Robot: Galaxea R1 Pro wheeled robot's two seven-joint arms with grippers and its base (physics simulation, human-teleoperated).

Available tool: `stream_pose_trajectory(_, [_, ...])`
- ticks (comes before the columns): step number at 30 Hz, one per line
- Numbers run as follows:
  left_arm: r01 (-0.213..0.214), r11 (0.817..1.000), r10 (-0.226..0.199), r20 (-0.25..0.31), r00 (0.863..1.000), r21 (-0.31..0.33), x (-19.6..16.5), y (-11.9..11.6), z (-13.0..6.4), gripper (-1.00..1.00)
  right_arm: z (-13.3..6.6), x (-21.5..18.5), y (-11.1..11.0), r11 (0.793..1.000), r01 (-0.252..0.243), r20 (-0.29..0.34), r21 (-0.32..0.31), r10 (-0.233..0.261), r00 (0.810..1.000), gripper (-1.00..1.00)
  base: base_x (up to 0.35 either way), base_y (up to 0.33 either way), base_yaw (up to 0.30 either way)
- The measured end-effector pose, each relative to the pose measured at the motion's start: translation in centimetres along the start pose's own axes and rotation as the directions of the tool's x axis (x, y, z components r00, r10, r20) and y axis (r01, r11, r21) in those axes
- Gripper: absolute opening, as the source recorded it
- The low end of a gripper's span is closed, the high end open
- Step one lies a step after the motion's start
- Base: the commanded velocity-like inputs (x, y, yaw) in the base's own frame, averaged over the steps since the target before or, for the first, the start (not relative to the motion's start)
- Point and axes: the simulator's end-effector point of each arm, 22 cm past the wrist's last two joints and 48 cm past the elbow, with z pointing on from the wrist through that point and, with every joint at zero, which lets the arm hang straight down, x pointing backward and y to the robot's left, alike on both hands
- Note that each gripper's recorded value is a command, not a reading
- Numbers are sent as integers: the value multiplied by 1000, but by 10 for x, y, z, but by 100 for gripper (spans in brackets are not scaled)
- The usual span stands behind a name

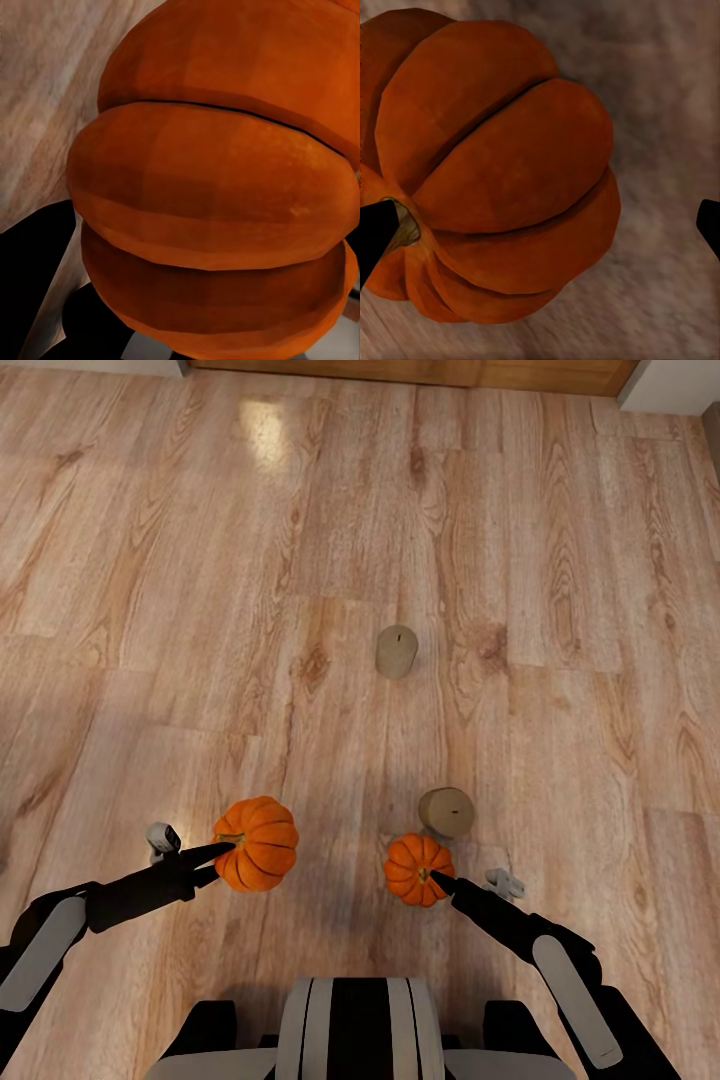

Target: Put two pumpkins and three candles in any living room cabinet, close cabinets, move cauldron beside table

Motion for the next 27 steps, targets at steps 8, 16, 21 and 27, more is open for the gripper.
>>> stream_pose_trajectory(8, [1,1000,-1,1,1000,0,0,0,0,-100,0,0,0,1000,-1,0,-1,1,1000,100,0,108,0])
stream_pose_trajectory(16, [2,1000,-2,1,1000,0,0,1,0,-100,0,0,0,1000,0,0,0,0,1000,100,0,25,0])
stream_pose_trajectory(21, [2,1000,-2,1,1000,0,0,1,0,-100,0,0,0,1000,0,0,0,0,1000,100,0,1,0])
stream_pose_trajectory(27, [2,1000,-2,2,1000,0,0,1,0,-100,0,0,0,1000,1,0,0,-1,1000,100,0,0,0])
